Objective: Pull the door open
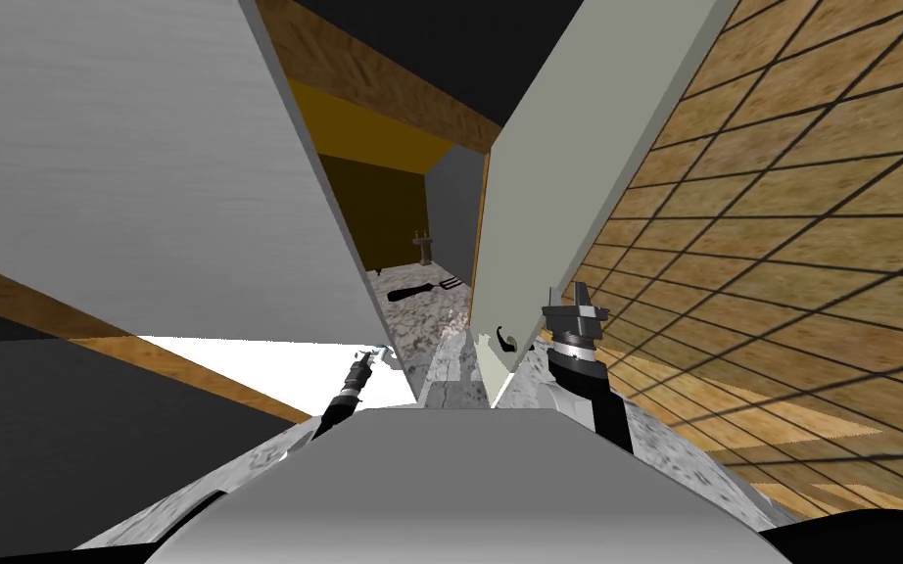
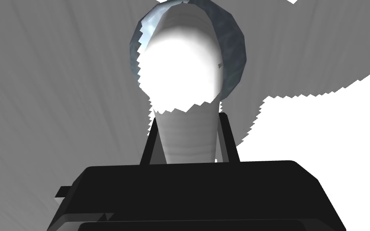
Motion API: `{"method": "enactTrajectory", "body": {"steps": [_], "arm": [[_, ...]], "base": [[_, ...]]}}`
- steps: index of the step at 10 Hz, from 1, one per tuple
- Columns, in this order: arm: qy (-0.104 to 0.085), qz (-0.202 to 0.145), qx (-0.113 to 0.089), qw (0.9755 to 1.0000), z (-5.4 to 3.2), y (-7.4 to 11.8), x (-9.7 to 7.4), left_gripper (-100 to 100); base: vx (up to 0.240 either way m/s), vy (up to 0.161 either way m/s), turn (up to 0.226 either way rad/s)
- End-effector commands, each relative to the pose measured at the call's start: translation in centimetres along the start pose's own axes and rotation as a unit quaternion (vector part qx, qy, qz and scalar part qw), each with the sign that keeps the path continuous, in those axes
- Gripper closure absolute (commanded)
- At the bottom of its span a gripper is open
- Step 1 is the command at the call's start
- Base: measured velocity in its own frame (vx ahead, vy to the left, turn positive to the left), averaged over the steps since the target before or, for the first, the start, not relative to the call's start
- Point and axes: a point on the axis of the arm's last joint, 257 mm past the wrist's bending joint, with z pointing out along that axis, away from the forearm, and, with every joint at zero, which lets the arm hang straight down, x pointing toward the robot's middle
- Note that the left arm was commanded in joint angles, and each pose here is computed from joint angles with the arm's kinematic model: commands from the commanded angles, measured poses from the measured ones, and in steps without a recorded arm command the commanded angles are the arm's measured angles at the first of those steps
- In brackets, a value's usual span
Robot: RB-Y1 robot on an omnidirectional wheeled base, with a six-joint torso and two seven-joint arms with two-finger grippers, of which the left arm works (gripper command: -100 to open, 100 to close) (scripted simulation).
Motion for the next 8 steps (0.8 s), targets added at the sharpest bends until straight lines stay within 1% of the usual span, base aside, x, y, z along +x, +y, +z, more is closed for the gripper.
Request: {"method": "enactTrajectory", "body": {"steps": [1, 2, 3, 5, 6, 7, 8], "arm": [[0.000, 0.000, 0.000, 1.0000, 0.00, 0.0, 0.0, 100], [0.013, 0.000, -0.001, 0.9999, 0.14, 0.0, 0.7, 100], [0.017, 0.000, -0.001, 0.9998, 0.20, 0.0, 1.0, 100], [0.039, -0.001, 0.000, 0.9993, 0.49, 0.0, 2.2, 100], [0.039, -0.001, 0.000, 0.9992, 0.52, -0.1, 2.3, 100], [0.039, -0.001, 0.000, 0.9993, 0.49, 0.0, 2.2, 100], [0.056, -0.001, 0.000, 0.9984, 0.69, -0.1, 3.3, 100]], "base": [[-0.023, -0.001, 0.014], [-0.120, 0.011, -0.018], [-0.183, 0.018, -0.026], [-0.214, 0.007, -0.012], [-0.144, 0.020, 0.012], [-0.048, 0.019, 0.004], [-0.110, 0.038, -0.021]]}}
